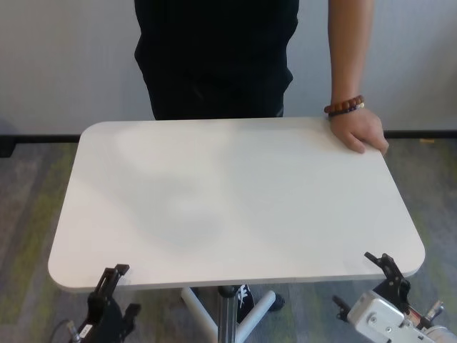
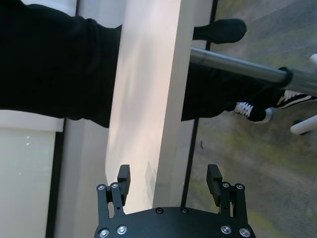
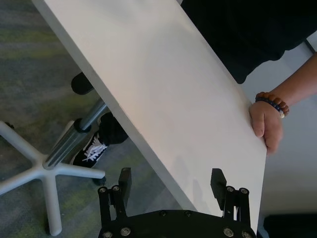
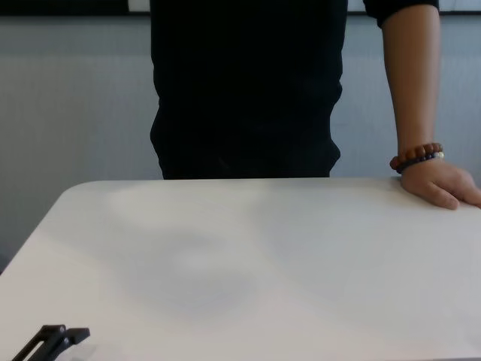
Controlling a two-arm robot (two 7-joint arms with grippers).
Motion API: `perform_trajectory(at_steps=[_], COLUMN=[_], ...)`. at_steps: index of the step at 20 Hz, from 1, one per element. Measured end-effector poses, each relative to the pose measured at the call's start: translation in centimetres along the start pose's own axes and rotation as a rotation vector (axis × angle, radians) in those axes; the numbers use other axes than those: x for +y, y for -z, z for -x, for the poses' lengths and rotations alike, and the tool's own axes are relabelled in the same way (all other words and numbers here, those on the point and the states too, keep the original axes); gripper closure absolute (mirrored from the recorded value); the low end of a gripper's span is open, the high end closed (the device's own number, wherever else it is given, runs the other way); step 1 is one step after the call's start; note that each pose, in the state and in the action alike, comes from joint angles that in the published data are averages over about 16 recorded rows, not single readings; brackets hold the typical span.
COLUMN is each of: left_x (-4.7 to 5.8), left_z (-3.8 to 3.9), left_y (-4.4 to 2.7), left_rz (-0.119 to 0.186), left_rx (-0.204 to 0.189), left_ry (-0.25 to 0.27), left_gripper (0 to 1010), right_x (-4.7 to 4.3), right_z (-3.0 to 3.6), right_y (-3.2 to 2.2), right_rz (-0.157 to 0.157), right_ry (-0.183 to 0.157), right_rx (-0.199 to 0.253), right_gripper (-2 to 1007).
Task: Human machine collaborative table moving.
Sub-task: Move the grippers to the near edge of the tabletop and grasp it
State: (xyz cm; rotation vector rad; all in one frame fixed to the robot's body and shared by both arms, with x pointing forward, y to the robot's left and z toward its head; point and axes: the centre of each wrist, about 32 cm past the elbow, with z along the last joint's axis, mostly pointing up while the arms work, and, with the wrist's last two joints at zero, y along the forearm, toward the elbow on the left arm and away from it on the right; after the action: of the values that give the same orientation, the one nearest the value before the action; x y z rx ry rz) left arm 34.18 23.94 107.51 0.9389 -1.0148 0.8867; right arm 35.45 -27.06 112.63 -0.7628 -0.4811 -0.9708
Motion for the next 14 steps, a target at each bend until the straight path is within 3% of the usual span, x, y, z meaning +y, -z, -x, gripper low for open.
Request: perform_trajectory(at_steps=[14], left_x=[-2.2], left_z=[2.29], left_y=[-0.28], left_rz=[-0.072], left_rx=[-0.027], left_ry=[-0.090], left_gripper=[10], right_x=[0.27], right_z=[0.41], right_y=[-0.49], right_rz=[0.004], right_ry=[0.004], right_rx=[-0.054], right_gripper=[0])
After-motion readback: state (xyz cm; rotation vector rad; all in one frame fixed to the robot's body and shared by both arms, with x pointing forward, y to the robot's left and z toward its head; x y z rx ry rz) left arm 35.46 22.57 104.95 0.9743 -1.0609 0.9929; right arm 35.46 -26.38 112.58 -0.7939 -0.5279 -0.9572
